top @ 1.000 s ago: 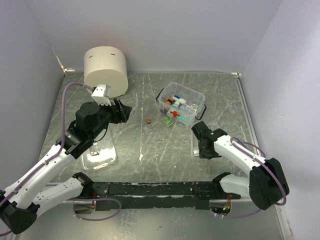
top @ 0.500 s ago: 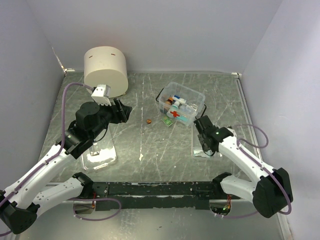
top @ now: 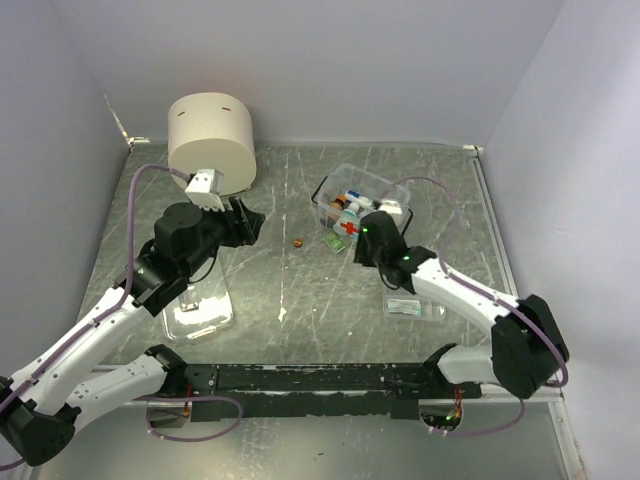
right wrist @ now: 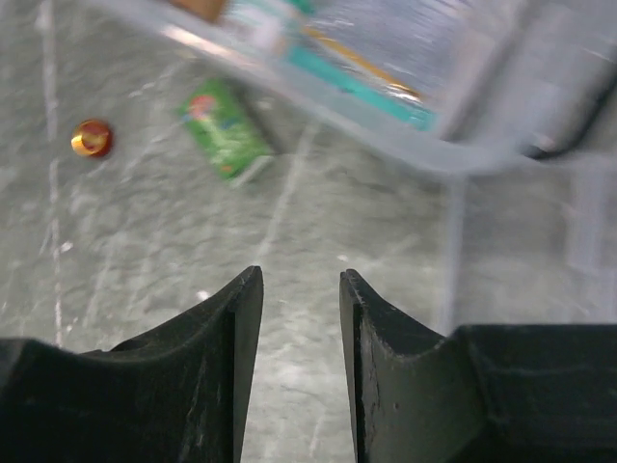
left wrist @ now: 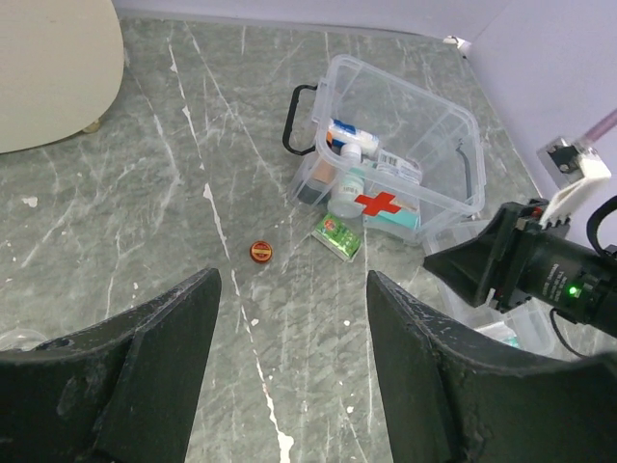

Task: Organize the medicine kit

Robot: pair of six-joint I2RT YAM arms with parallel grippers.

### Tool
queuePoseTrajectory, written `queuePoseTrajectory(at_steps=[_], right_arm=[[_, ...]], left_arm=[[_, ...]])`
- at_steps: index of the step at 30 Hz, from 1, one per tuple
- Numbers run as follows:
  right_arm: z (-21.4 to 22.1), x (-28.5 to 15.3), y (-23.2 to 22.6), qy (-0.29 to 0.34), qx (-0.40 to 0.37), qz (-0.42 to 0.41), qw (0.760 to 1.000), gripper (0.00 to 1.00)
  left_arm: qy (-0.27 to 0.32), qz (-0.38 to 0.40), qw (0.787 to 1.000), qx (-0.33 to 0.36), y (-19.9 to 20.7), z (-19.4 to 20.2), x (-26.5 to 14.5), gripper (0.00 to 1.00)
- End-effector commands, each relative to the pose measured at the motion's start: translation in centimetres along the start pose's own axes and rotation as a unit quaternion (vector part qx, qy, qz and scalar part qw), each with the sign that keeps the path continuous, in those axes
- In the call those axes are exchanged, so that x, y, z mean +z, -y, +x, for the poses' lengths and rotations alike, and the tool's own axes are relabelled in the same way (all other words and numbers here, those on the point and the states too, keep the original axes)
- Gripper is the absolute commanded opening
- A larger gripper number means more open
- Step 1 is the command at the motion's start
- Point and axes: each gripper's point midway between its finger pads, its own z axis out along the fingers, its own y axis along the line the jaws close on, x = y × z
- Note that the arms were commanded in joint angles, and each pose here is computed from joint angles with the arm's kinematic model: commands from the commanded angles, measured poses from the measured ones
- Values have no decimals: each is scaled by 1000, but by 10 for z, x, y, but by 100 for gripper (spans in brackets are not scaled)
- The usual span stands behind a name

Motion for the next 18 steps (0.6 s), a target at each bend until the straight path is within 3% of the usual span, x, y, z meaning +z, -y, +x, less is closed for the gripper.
queuePoseTrajectory(at_steps=[1, 10, 18], right_arm=[[-24, 6, -67, 46, -118, -88, 988, 38], [-6, 37, -155, -5, -172, -129, 977, 48], [8, 84, -170, -45, -186, -71, 979, 50]], left_arm=[[4, -9, 1000, -3, -2, -3, 2, 72], [54, -54, 997, -15, -21, -21, -14, 73], [50, -36, 998, -13, -14, -21, -15, 73]])
